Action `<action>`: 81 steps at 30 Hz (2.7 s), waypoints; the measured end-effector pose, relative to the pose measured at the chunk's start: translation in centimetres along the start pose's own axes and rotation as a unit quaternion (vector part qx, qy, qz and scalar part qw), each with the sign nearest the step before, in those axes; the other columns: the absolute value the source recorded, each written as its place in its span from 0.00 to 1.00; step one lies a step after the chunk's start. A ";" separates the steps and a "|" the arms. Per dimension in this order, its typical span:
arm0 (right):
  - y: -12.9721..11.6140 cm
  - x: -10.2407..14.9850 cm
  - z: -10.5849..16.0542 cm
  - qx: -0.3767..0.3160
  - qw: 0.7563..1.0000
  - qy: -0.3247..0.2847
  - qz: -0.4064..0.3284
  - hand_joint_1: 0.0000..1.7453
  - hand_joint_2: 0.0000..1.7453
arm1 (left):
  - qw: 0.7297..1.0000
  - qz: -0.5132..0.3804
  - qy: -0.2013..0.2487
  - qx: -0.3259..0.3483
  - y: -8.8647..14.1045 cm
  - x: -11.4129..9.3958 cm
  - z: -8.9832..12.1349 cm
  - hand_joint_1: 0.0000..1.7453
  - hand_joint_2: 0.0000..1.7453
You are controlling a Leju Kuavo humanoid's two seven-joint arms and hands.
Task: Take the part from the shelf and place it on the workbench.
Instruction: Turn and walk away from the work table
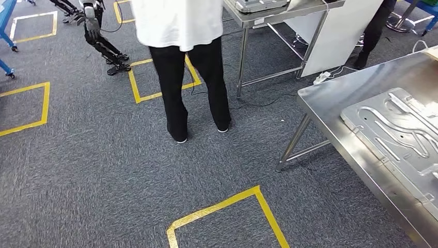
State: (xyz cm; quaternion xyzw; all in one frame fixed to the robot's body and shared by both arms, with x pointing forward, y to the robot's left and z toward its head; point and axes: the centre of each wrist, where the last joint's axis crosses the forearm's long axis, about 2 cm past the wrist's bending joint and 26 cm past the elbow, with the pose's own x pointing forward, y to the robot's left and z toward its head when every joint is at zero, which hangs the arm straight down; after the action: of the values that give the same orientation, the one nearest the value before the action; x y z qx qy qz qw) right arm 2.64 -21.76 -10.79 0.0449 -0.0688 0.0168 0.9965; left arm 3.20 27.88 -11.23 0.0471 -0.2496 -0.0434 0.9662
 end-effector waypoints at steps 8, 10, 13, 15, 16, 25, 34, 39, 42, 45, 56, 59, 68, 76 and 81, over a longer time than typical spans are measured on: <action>0.0 -0.3 0.0 0.000 1.000 0.003 0.000 0.00 0.00 | 1.000 0.000 -0.001 -0.001 -0.1 0.1 0.0 0.00 0.00; 0.0 -0.4 0.0 0.000 1.000 0.005 0.001 0.00 0.00 | 1.000 0.000 -0.001 -0.001 -0.1 0.1 0.0 0.00 0.00; 0.0 -0.4 0.0 0.000 1.000 0.005 0.003 0.00 0.00 | 1.000 0.000 -0.001 -0.001 -0.1 0.1 0.0 0.00 0.00; 0.0 -0.2 0.0 0.000 1.000 0.003 0.005 0.00 0.00 | 1.000 0.000 0.000 -0.001 -0.1 -0.1 0.0 0.00 0.00; 0.0 -0.2 0.0 0.001 1.000 0.003 0.006 0.00 0.00 | 1.000 0.000 0.001 -0.001 -0.1 -0.1 0.1 0.00 0.00; 0.1 -0.5 0.0 0.001 1.000 0.008 0.010 0.00 0.00 | 1.000 0.000 0.002 -0.001 -0.1 -0.1 0.1 0.00 0.00; 0.2 -0.2 0.0 0.001 1.000 0.006 0.013 0.00 0.00 | 1.000 0.000 0.001 -0.001 -0.1 0.0 0.0 0.00 0.00; 0.2 -0.3 0.0 0.002 1.000 0.008 0.014 0.00 0.00 | 1.000 -0.001 0.001 0.000 0.0 0.0 0.0 0.00 0.00; 0.2 -0.4 0.0 0.002 1.000 0.009 0.014 0.00 0.00 | 1.000 -0.001 0.000 0.000 0.0 0.1 0.0 0.00 0.00; 0.3 -0.3 0.0 0.003 1.000 0.008 0.015 0.00 0.00 | 1.000 -0.002 0.001 0.001 0.1 -0.1 0.0 0.00 0.00; 0.4 -0.6 0.1 0.006 1.000 0.010 0.014 0.00 0.00 | 1.000 -0.002 0.002 0.001 0.1 -0.2 0.1 0.00 0.00; 0.5 -0.4 0.0 0.006 1.000 0.008 0.014 0.00 0.00 | 1.000 -0.003 0.001 0.001 0.2 -0.1 0.0 0.00 0.00; 0.6 -0.3 0.0 0.007 1.000 0.006 0.012 0.00 0.00 | 1.000 -0.004 0.002 0.002 0.3 -0.1 0.0 0.00 0.00; 0.7 -0.3 0.0 0.008 1.000 0.005 0.014 0.00 0.00 | 1.000 -0.005 0.002 0.002 0.3 -0.1 0.0 0.00 0.00; 0.8 -0.5 0.1 0.010 1.000 0.006 0.015 0.00 0.00 | 1.000 -0.005 0.000 0.003 0.4 0.0 -0.1 0.00 0.00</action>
State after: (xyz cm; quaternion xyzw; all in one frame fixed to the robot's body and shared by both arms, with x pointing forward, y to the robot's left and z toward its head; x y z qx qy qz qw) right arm 2.09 -20.97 -10.72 0.0536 -0.0632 0.0322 0.9960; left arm 3.29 28.25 -11.23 0.0512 -0.2493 -0.0475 0.9659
